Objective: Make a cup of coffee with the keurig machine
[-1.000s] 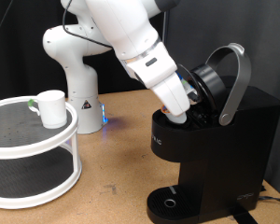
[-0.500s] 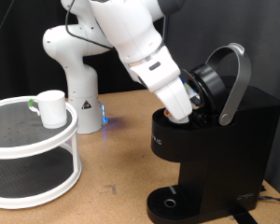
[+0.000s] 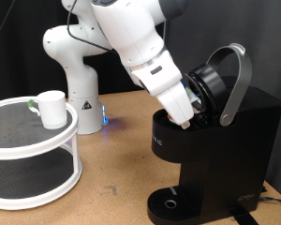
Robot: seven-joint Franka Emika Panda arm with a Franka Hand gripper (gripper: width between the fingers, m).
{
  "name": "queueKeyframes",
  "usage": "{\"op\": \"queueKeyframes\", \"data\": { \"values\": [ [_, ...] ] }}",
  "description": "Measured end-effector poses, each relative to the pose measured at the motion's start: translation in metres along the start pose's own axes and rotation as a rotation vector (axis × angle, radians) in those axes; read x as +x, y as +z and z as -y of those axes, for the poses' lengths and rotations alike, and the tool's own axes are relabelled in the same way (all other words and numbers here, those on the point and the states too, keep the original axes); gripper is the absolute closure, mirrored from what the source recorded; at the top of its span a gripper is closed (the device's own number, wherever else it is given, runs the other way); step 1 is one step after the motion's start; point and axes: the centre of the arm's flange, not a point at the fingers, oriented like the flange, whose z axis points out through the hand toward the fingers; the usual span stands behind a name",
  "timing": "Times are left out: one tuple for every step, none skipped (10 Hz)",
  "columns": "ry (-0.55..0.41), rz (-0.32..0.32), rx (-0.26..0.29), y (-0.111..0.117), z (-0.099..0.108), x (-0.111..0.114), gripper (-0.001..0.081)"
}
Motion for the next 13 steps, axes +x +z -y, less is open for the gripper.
{"op": "queueKeyframes", "data": {
  "values": [
    [-0.004, -0.004, 0.010, -0.001, 0.000, 0.000, 0.0003],
    [-0.010, -0.008, 0.027, -0.002, 0.001, -0.001, 0.0003],
    [-0.018, -0.003, 0.052, -0.006, 0.003, -0.002, 0.0001],
    [-0.023, 0.001, 0.073, -0.010, 0.005, -0.004, 0.0001],
    [-0.026, 0.004, 0.081, -0.013, 0.006, -0.005, 0.0001],
    [-0.029, 0.007, 0.080, -0.015, 0.006, -0.005, 0.0001],
    [-0.031, 0.014, 0.076, -0.015, 0.006, -0.006, 0.0001],
    [-0.031, 0.016, 0.074, -0.015, 0.005, -0.006, 0.0001],
    [-0.031, 0.011, 0.075, -0.017, 0.005, -0.007, 0.0001],
    [-0.034, -0.002, 0.067, -0.022, 0.005, -0.007, 0.0001],
    [-0.038, -0.016, 0.060, -0.029, 0.005, -0.007, 0.0001],
    [-0.036, -0.010, 0.065, -0.027, 0.005, -0.008, 0.0001],
    [-0.039, -0.013, 0.067, -0.027, 0.003, -0.010, 0.0001]
  ]
}}
